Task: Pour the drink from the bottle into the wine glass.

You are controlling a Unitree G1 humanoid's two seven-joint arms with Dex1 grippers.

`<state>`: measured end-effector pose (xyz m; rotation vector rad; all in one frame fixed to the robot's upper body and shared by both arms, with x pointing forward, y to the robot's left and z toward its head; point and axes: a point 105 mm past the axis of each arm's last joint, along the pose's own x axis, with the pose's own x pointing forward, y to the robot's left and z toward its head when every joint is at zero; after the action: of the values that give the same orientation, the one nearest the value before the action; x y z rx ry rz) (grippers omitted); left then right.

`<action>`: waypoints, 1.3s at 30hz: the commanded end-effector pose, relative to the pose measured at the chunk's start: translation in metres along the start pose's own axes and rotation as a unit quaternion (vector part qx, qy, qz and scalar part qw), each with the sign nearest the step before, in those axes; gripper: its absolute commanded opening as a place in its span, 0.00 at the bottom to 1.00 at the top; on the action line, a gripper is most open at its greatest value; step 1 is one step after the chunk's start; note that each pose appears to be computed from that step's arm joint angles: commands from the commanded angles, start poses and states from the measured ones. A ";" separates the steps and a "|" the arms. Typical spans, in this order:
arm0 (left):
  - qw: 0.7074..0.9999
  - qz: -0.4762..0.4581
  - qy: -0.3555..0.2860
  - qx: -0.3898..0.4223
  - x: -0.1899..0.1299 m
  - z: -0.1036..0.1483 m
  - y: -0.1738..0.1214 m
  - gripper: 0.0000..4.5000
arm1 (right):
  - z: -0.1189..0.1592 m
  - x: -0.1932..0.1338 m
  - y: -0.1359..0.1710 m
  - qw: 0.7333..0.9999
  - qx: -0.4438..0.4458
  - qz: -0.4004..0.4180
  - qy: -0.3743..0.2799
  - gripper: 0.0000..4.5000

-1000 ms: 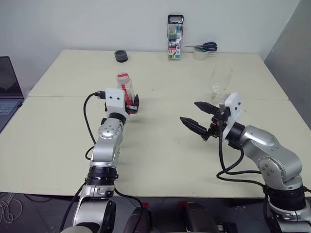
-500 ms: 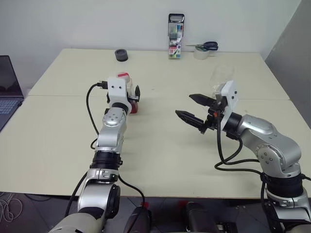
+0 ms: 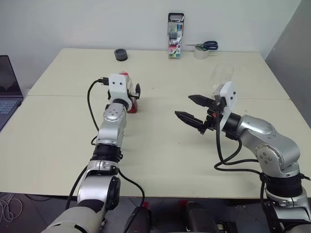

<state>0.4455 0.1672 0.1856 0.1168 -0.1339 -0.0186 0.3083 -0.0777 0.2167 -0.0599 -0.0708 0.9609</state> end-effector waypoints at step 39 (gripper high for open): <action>0.837 -0.544 -0.062 -0.011 -0.075 0.031 -0.113 0.40 | 0.023 -0.024 0.022 0.998 -0.050 -0.036 -0.006 1.00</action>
<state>0.3690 0.0606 0.1723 0.1356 -0.1016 -1.1161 0.2808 -0.0842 0.2261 -0.1164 -0.0918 0.8995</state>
